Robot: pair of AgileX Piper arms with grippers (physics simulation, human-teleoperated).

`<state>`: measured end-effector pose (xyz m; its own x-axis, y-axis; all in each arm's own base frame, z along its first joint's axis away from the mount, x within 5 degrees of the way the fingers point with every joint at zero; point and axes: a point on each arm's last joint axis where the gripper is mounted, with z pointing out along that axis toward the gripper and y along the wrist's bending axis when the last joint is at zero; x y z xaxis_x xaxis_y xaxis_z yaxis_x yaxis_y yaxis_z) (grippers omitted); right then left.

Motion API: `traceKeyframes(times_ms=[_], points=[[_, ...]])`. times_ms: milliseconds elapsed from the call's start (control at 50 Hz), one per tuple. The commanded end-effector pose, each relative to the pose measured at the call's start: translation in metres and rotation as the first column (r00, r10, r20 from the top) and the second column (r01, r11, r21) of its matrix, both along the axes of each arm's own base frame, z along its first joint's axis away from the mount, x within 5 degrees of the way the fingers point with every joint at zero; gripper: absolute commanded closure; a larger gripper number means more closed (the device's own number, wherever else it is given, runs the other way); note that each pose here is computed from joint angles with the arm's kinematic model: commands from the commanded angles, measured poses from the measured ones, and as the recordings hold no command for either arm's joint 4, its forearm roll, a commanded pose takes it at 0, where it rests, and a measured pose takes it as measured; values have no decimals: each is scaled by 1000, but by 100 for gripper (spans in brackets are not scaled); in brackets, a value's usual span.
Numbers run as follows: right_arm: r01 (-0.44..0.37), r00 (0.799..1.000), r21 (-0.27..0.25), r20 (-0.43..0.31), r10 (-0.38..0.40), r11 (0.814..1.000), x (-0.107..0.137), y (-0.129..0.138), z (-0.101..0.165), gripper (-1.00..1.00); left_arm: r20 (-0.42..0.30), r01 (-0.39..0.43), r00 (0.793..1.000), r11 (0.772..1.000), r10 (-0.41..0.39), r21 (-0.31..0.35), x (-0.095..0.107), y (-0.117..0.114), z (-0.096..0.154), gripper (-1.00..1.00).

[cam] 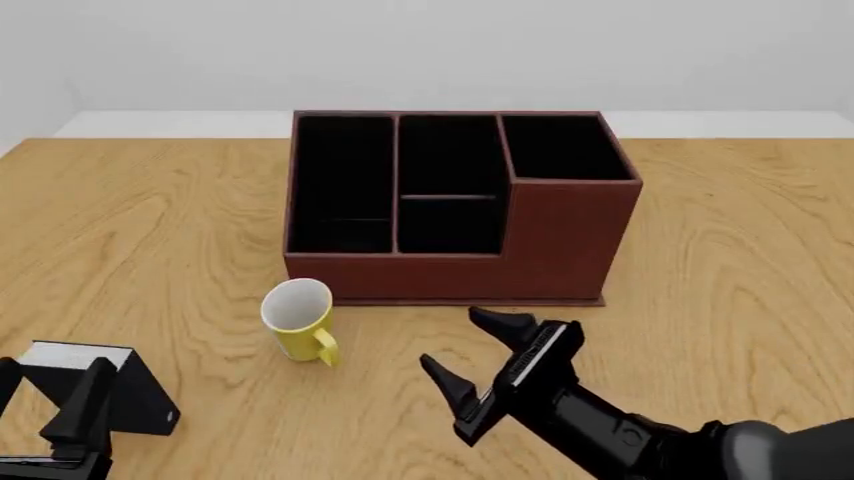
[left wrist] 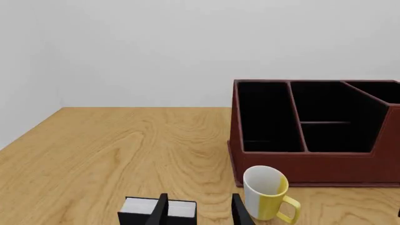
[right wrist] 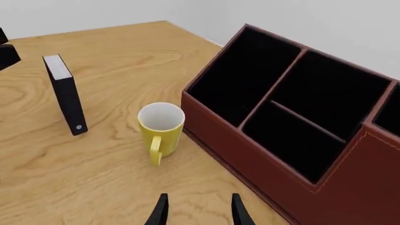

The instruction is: Pick up the yellow and white mug and place it to the right of the caddy.

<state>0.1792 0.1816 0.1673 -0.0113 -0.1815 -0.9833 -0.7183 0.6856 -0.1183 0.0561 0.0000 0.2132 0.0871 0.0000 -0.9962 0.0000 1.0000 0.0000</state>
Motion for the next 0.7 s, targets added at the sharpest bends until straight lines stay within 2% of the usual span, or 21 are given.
traceKeyframes(times_ms=[20,700], points=[[-43,999,-23,8,44,999,5,21,-9,-100,0,0,1000,1000,0,0,0,0,0,-100],[-97,995,-72,-13,96,993,36,80,-40,-100,0,0,1000,1000,0,0,0,0,0,-100]])
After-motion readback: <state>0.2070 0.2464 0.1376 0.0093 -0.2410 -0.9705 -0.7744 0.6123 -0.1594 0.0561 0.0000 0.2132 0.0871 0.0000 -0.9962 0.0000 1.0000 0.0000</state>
